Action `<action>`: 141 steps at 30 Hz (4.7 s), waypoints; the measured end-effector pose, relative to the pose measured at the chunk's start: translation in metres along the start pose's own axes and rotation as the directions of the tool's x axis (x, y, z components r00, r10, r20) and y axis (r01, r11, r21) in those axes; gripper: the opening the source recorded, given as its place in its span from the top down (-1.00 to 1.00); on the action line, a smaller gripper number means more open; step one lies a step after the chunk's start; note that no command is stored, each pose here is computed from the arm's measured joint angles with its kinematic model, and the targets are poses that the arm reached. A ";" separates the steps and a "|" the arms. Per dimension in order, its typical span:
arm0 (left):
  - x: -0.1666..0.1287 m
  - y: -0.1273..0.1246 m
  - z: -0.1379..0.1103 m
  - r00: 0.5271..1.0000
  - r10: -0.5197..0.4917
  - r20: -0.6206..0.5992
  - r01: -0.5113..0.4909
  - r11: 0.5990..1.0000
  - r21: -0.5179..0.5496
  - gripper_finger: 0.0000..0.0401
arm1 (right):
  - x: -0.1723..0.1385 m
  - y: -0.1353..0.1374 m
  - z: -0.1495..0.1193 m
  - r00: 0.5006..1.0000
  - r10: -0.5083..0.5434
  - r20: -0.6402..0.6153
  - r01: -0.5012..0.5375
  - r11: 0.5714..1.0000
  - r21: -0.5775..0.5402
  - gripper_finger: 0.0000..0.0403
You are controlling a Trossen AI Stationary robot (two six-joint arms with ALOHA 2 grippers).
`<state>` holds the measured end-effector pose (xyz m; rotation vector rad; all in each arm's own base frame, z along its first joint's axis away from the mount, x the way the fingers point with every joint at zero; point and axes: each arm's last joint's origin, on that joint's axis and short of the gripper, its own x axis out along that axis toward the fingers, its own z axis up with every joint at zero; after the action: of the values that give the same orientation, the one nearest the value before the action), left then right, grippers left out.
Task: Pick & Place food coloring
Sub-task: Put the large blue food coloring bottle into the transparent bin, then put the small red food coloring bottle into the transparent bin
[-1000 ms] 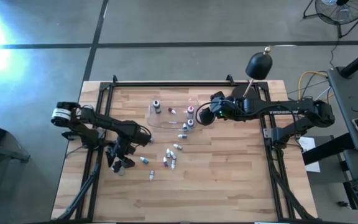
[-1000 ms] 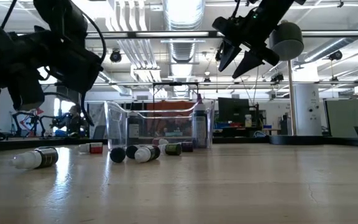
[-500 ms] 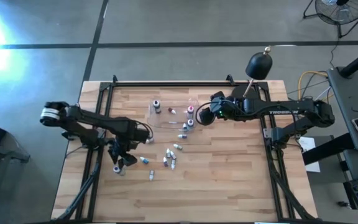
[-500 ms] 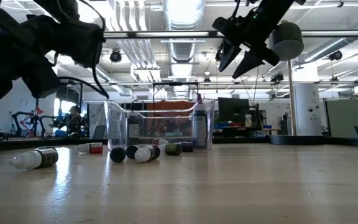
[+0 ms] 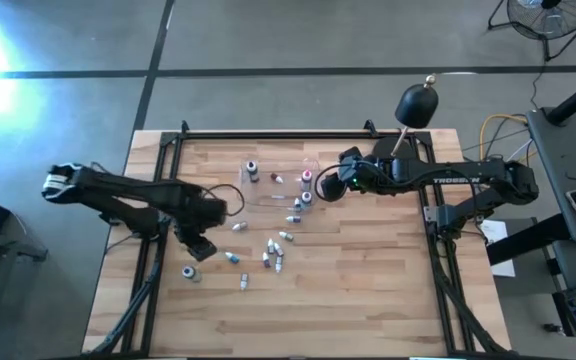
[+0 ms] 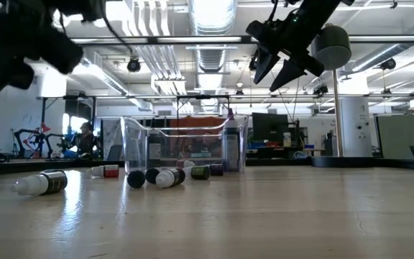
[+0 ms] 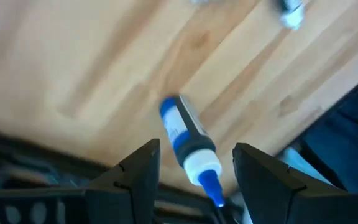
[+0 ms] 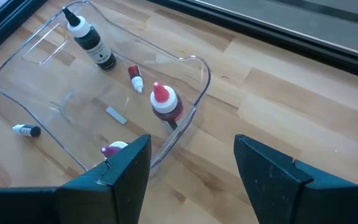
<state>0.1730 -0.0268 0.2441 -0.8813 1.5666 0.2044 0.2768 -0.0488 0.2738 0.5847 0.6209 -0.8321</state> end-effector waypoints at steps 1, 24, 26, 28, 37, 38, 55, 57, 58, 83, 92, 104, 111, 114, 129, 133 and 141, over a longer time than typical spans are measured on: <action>-0.004 -0.001 -0.006 0.999 0.008 0.045 -0.010 0.999 0.038 0.12 | 0.000 0.000 0.000 1.000 0.000 0.000 0.000 1.000 0.000 -0.11; 0.030 -0.037 -0.108 0.898 0.084 0.432 -0.317 0.803 0.504 0.12 | 0.006 -0.006 -0.002 1.000 -0.024 -0.006 0.024 1.000 0.001 -0.11; 0.030 -0.037 -0.108 0.901 0.086 0.426 -0.321 0.794 0.517 0.12 | 0.007 -0.007 -0.004 1.000 -0.028 -0.010 0.028 1.000 0.000 -0.11; 0.030 -0.037 -0.108 0.903 0.083 0.422 -0.315 0.795 0.518 0.12 | 0.008 -0.008 -0.005 0.999 -0.030 -0.017 0.029 1.000 -0.001 -0.11; 0.034 -0.037 -0.108 0.909 0.094 0.406 -0.321 0.779 0.539 0.12 | 0.011 -0.011 -0.011 0.999 -0.039 -0.034 0.039 0.999 0.002 -0.11; 0.037 -0.036 -0.107 0.909 0.094 0.406 -0.321 0.779 0.539 0.12 | 0.011 -0.011 -0.010 0.999 -0.039 -0.033 0.039 0.999 0.002 -0.11; 0.055 -0.029 -0.104 0.919 0.130 0.373 -0.321 0.796 0.514 0.14 | 0.011 -0.011 -0.010 0.999 -0.037 -0.032 0.037 0.999 -0.004 -0.11; 0.055 -0.029 -0.104 0.919 0.129 0.373 -0.320 0.797 0.512 0.19 | 0.011 -0.011 -0.010 0.999 -0.037 -0.032 0.037 0.999 -0.003 -0.11; 0.055 -0.029 -0.104 0.919 0.128 0.373 -0.319 0.798 0.512 0.22 | 0.011 -0.011 -0.010 0.999 -0.036 -0.031 0.036 0.999 -0.003 -0.11; -0.017 -0.025 -0.082 0.746 0.265 0.611 -0.491 0.839 0.236 0.63 | 0.010 -0.009 -0.005 0.999 -0.044 0.027 0.043 0.999 0.027 -0.11; -0.098 -0.014 0.006 0.671 0.215 0.709 -0.366 0.928 0.065 0.64 | 0.004 -0.009 0.003 0.997 -0.025 0.067 0.026 0.999 -0.023 -0.11; -0.103 -0.020 0.096 0.702 0.241 0.670 -0.465 0.868 0.176 0.64 | 0.002 -0.018 0.010 0.997 -0.038 0.070 0.043 0.996 -0.080 -0.11; -0.060 -0.011 0.116 0.737 0.295 0.608 -0.510 0.833 0.213 0.64 | 0.005 -0.024 0.015 0.997 -0.046 0.065 0.049 0.998 -0.043 -0.11; -0.043 -0.002 0.117 0.735 0.293 0.612 -0.508 0.835 0.211 0.59 | 0.006 -0.025 0.016 0.996 -0.050 0.068 0.052 0.998 -0.022 -0.11; -0.056 0.002 0.093 0.686 0.224 0.693 -0.419 0.900 0.124 0.37 | 0.008 -0.027 0.013 0.997 -0.060 0.058 0.061 0.998 -0.023 -0.11; -0.079 -0.012 0.063 0.676 0.167 0.718 -0.427 0.883 0.197 0.36 | 0.009 -0.027 0.012 0.998 -0.046 0.038 0.048 0.997 -0.058 -0.11; -0.031 -0.002 0.013 0.747 0.081 0.659 -0.340 0.899 0.275 0.36 | 0.010 -0.032 0.006 0.997 -0.079 -0.010 0.078 0.993 -0.088 -0.11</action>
<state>0.1826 -0.0074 0.2698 -0.2586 0.9998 0.3147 0.2578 -0.0746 0.2638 0.4894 0.6930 -0.8705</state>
